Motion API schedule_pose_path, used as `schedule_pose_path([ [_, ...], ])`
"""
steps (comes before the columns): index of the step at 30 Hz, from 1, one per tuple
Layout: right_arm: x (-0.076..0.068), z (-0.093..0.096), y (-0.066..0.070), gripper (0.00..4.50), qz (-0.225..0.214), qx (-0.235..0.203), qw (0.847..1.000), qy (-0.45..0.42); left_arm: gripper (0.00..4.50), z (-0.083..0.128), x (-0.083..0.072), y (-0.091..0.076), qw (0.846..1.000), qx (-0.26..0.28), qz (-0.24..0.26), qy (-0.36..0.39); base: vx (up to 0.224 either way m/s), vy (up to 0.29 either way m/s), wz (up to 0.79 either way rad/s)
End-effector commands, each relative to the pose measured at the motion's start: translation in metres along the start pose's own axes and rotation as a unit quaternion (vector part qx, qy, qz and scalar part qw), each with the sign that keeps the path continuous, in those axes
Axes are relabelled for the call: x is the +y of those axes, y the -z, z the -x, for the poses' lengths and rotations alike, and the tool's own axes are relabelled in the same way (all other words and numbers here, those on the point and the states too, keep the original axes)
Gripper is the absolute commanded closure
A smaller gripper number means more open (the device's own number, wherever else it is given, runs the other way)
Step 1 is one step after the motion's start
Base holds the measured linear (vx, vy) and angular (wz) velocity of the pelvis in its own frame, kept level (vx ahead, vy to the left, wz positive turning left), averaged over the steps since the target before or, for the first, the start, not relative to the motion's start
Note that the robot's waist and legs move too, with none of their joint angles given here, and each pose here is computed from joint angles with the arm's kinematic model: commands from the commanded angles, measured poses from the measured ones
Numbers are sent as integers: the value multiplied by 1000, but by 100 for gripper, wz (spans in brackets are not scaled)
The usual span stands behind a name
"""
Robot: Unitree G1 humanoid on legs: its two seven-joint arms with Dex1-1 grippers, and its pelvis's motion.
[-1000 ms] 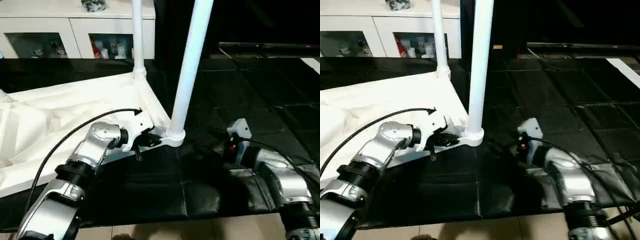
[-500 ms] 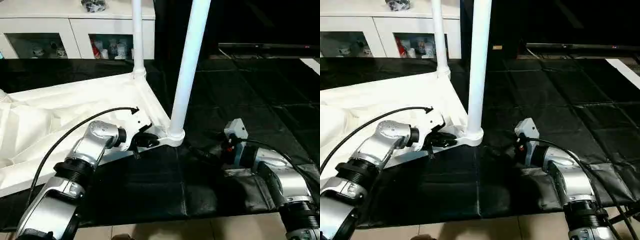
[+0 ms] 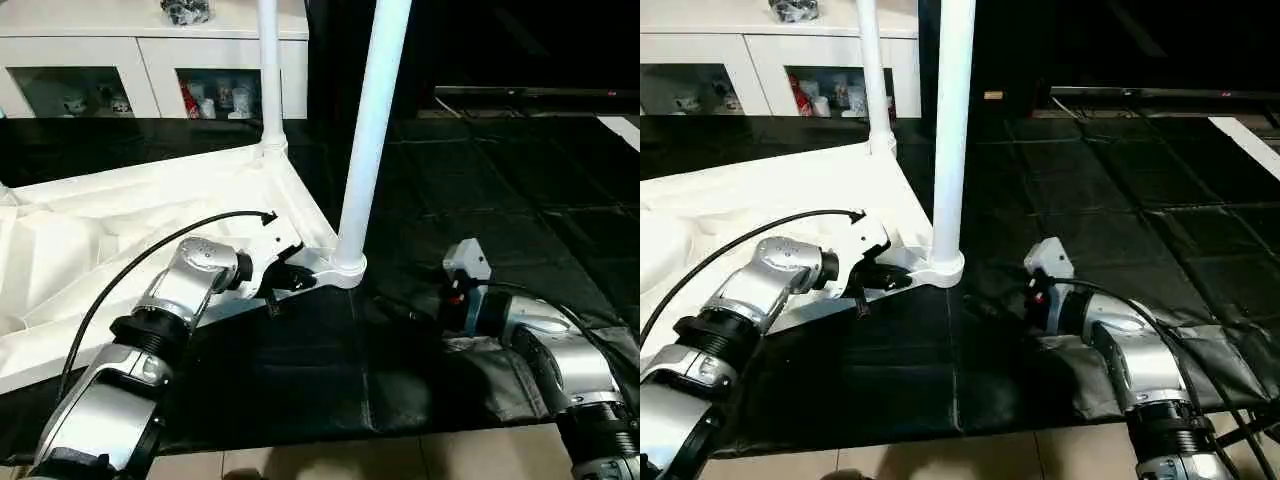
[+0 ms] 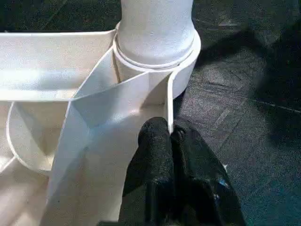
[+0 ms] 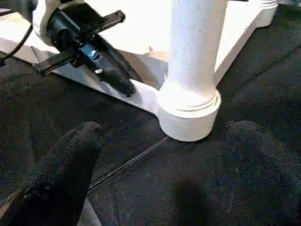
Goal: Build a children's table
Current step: Rotate leg to tighten
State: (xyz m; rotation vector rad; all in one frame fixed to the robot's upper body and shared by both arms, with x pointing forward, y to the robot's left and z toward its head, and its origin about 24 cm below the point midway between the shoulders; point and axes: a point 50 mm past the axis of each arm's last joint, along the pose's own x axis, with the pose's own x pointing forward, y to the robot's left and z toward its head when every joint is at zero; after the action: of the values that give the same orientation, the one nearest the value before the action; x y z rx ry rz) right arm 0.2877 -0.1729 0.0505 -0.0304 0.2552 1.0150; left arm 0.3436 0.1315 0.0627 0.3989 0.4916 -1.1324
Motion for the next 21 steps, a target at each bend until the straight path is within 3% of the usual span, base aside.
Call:
schedule_pose_path([
  [1,-2,3,-7,0,17,-3,1000,-1,441,2,0,-4,1000,4,-25,18,0,0,0],
  [3,-6,2,-14,0,27,-7,1000,3,441,4,-13,-9,992,-20,-88,84,0,0,0],
  [7,-7,2,-21,0,41,0,998,-37,441,5,-27,-9,981,-19,-109,160,0,0,0],
  [15,3,-5,-25,0,53,16,988,-146,441,4,-34,-2,968,6,-150,201,0,0,0],
  [21,1,-19,-20,49,35,36,982,-184,450,2,-37,-2,965,4,-149,214,0,0,0],
])
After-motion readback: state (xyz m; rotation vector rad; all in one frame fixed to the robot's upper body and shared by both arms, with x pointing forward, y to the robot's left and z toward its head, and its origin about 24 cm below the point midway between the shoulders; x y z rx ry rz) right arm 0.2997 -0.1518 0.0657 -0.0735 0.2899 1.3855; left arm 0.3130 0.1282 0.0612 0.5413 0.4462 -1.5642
